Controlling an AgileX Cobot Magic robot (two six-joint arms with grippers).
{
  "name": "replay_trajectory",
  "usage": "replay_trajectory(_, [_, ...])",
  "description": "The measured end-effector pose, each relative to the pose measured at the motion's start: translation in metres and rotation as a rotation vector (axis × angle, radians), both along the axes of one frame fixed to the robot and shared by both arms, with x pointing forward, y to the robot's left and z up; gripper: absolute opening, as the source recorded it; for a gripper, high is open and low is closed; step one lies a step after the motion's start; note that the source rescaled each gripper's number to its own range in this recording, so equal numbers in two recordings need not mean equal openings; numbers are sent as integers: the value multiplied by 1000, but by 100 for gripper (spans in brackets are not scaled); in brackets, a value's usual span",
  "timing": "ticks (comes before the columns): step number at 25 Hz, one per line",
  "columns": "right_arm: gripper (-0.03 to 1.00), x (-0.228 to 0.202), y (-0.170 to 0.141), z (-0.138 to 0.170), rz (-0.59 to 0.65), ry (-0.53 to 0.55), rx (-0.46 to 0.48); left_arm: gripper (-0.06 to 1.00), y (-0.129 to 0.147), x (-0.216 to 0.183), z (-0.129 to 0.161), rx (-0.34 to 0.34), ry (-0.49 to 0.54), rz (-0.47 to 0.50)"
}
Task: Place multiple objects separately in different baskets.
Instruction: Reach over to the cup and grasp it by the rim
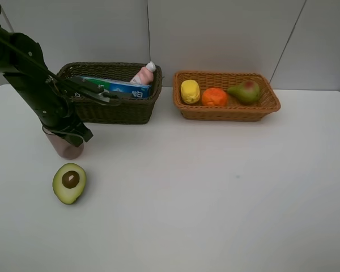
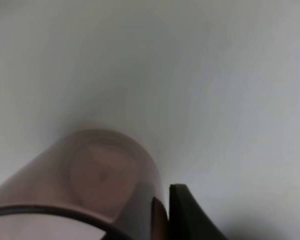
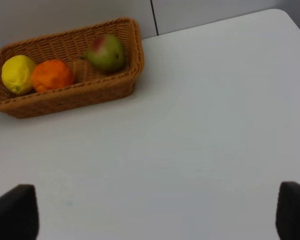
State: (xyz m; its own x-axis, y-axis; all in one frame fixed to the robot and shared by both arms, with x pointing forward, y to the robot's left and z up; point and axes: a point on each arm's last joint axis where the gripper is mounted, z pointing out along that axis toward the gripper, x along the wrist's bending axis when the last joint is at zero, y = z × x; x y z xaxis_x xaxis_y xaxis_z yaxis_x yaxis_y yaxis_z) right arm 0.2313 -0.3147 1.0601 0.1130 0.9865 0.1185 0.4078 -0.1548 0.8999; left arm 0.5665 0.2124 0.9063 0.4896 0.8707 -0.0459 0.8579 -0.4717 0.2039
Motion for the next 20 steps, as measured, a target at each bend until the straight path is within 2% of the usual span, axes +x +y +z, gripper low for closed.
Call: replay_trajectory(20, [100, 0, 0, 0, 0, 0, 0, 0, 0, 0, 0, 0, -1, 0])
